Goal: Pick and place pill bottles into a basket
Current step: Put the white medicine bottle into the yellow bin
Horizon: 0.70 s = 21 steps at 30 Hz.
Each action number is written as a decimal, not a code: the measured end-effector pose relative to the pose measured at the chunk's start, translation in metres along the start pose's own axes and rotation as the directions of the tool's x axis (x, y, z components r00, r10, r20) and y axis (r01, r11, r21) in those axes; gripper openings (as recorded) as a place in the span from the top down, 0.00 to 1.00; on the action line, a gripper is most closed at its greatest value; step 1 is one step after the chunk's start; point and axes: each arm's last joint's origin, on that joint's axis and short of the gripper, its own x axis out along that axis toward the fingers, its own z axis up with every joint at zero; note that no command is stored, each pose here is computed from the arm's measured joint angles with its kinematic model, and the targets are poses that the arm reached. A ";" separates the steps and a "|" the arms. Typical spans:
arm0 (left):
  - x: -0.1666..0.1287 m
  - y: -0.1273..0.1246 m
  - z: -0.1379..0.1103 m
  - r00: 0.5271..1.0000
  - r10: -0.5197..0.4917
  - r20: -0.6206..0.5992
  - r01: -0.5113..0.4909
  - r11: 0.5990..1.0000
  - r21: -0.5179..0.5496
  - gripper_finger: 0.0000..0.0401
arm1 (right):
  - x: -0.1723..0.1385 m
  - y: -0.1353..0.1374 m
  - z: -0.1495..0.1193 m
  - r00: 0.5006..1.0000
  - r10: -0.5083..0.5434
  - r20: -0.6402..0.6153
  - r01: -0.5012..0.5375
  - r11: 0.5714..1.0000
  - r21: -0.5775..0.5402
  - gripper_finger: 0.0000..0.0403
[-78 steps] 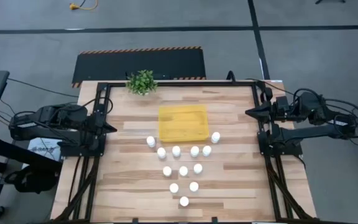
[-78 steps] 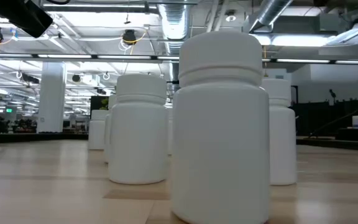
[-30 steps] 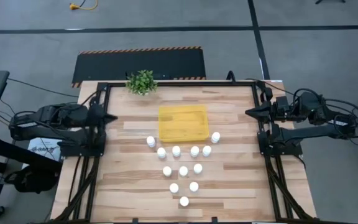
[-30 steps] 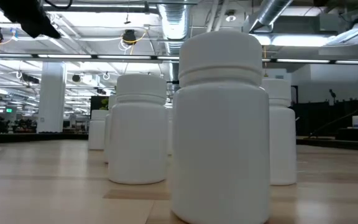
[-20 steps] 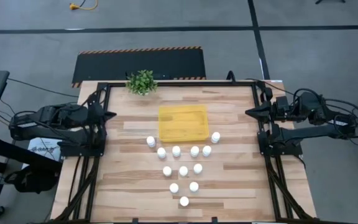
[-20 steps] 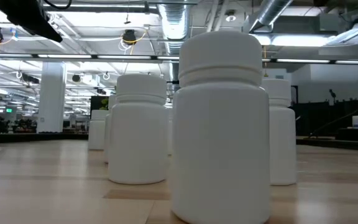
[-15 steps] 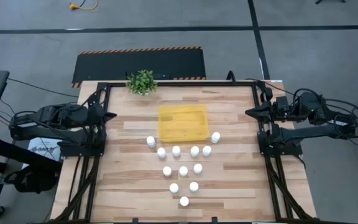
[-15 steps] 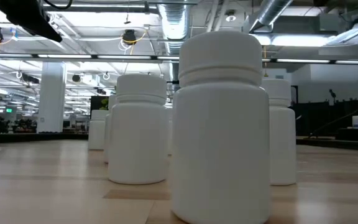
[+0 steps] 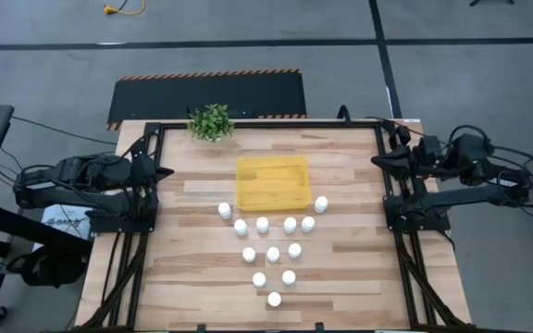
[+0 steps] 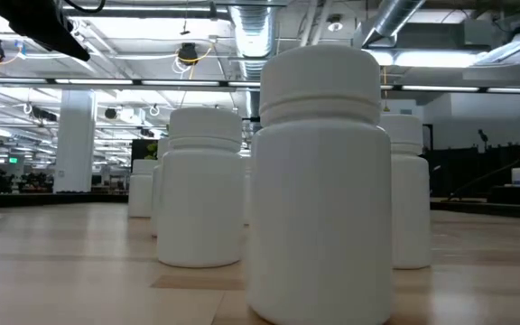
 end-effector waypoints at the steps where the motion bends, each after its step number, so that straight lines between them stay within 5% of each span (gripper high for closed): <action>1: 0.000 0.000 0.000 1.000 0.000 0.000 0.000 1.000 0.001 1.00 | 0.000 0.000 0.002 1.000 0.002 0.025 -0.003 1.000 0.011 1.00; 7: 0.000 0.000 0.000 1.000 0.000 0.000 0.000 1.000 -0.006 1.00 | 0.006 0.001 0.014 0.990 0.015 0.144 -0.038 0.986 0.164 1.00; 21: 0.000 0.000 0.000 1.000 0.000 0.000 0.000 1.000 0.013 1.00 | 0.058 0.001 0.014 0.974 0.021 0.226 -0.060 0.984 0.168 1.00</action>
